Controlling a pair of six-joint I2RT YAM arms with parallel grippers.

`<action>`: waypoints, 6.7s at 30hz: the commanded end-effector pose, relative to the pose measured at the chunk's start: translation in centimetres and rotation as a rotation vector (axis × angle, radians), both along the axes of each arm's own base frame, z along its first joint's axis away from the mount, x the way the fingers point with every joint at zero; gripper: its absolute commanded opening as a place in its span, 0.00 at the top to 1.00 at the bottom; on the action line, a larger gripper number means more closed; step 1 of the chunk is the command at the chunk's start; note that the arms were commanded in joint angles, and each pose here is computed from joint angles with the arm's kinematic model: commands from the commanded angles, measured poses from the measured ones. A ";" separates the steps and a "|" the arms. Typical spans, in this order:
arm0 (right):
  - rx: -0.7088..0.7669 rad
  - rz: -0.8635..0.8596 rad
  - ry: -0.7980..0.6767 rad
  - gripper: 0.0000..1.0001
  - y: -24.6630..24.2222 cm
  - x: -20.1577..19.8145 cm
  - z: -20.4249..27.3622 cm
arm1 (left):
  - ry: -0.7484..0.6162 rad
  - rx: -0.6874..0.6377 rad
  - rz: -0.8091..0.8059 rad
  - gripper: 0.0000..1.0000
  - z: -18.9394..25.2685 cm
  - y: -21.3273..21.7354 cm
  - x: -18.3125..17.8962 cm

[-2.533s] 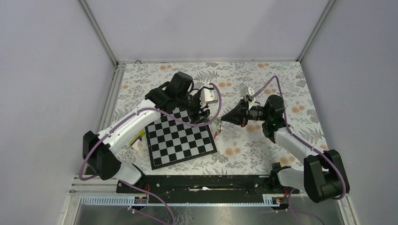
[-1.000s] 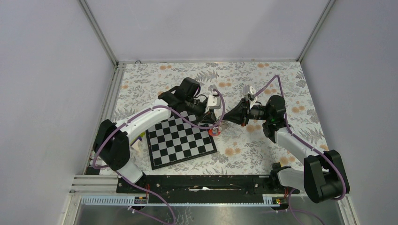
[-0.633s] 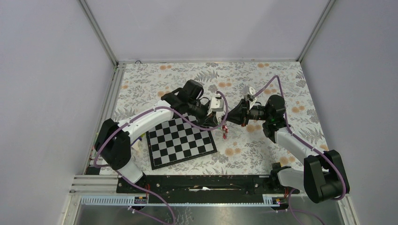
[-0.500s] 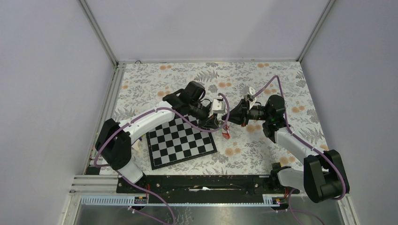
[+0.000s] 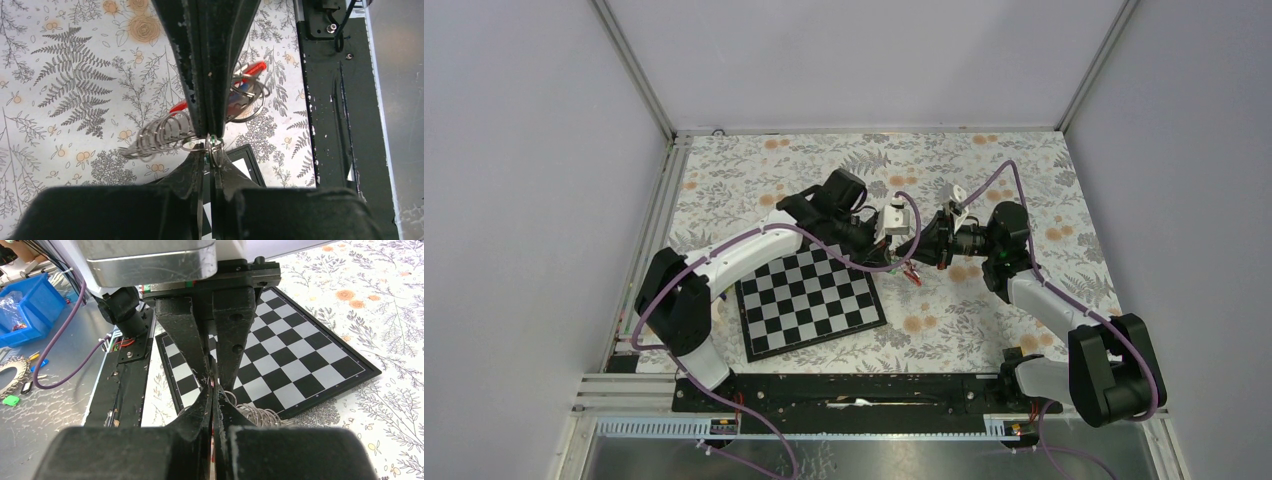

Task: Put the keys on the keyring

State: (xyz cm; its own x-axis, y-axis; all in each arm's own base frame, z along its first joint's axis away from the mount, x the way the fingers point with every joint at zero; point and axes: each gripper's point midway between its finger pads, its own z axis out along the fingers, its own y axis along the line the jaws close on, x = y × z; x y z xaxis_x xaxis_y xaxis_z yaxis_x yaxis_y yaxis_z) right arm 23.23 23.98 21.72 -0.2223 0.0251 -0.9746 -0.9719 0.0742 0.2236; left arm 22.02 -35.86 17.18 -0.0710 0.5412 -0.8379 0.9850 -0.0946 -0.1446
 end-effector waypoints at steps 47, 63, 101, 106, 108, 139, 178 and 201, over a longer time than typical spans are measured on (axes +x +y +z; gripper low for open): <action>-0.002 0.005 -0.082 1.00 0.1 0.4 0.7 | -0.160 -0.154 -0.015 0.81 6.1 -0.9 1.7; -0.076 -0.039 -0.184 0.65 -0.5 1.1 -0.4 | -0.217 0.089 0.061 1.00 5.2 1.4 2.4; 0.020 0.027 -0.059 0.68 0.9 -0.2 0.3 | -0.189 0.171 0.096 1.00 7.3 -0.7 0.7; 0.019 0.038 -0.052 0.72 1.1 -0.4 0.2 | -0.181 0.173 0.095 1.00 7.0 -0.8 0.7; 0.019 0.041 -0.053 0.74 1.1 -0.5 0.2 | -0.180 0.171 0.093 1.00 7.1 -0.8 0.7; 0.026 0.045 -0.119 1.00 0.5 -0.8 2.5 | -0.390 -0.073 0.100 0.34 7.9 2.5 2.2; 0.013 0.029 -0.088 1.00 0.2 -0.2 1.2 | -0.012 -0.081 -0.048 1.00 2.7 -1.3 -0.4; 0.005 0.018 -0.082 1.00 0.3 0.0 0.6 | 0.022 -0.074 0.007 1.00 2.7 -2.9 0.8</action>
State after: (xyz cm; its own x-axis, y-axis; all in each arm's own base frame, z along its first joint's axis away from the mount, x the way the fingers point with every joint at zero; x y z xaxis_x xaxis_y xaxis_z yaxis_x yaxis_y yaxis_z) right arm 23.16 23.93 21.10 -0.2198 0.0135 -0.9754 -0.9726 0.0746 0.2202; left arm 21.88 -36.39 17.21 -0.1572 0.5633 -0.8112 0.9708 -0.0626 -0.2317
